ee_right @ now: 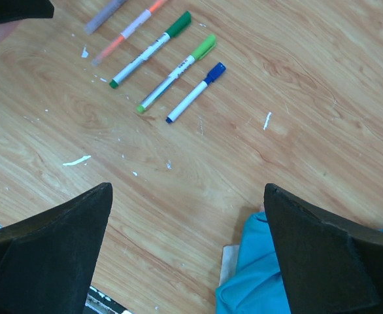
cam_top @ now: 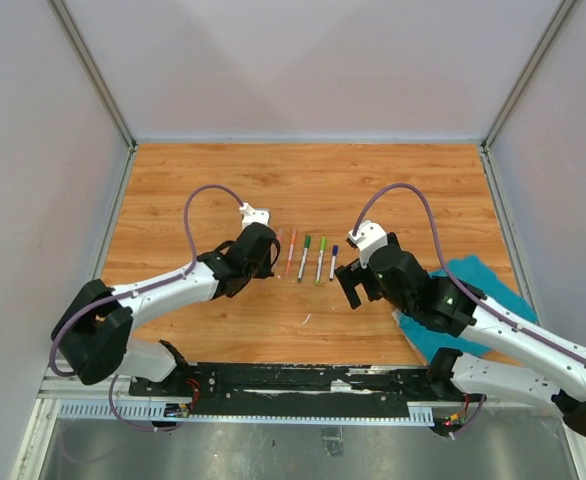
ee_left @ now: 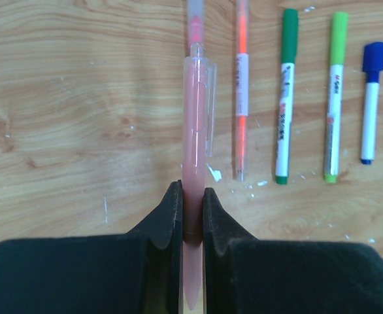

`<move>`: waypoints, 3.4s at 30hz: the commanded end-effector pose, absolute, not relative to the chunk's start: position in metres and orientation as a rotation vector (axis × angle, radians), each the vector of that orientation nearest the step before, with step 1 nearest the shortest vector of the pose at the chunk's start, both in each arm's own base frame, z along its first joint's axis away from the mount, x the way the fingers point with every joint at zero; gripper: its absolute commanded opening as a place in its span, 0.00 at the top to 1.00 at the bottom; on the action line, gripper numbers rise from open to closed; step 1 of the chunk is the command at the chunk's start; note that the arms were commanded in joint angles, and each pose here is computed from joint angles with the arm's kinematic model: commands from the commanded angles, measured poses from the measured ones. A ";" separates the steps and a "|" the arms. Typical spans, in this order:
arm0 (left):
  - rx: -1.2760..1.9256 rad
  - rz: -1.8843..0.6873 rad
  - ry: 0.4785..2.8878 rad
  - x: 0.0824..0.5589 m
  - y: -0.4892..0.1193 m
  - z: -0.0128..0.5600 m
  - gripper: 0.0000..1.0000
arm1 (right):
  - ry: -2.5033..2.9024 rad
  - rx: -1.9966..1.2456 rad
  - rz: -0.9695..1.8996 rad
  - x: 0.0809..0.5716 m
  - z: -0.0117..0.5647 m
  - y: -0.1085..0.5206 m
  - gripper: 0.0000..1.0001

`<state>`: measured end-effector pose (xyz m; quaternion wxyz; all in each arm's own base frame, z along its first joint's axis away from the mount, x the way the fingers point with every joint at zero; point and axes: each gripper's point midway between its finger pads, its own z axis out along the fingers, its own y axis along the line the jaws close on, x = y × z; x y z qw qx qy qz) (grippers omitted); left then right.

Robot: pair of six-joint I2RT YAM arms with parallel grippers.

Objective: Insert the pens into the pen caps
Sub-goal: Place the pen at the center of the board, then reset both arms

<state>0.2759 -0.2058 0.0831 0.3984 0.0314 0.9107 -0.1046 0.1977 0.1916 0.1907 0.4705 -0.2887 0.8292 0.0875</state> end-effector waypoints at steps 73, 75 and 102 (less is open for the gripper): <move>-0.028 -0.408 1.798 0.292 -0.150 0.247 0.17 | 1.603 -0.108 0.250 0.183 0.287 0.063 0.01; -0.060 -0.418 1.787 0.281 -0.141 0.246 0.10 | 1.583 -0.049 0.241 0.180 0.289 0.050 0.01; -0.265 -0.348 1.822 0.239 -0.088 0.225 0.00 | 1.609 0.133 0.151 0.177 0.273 0.015 0.01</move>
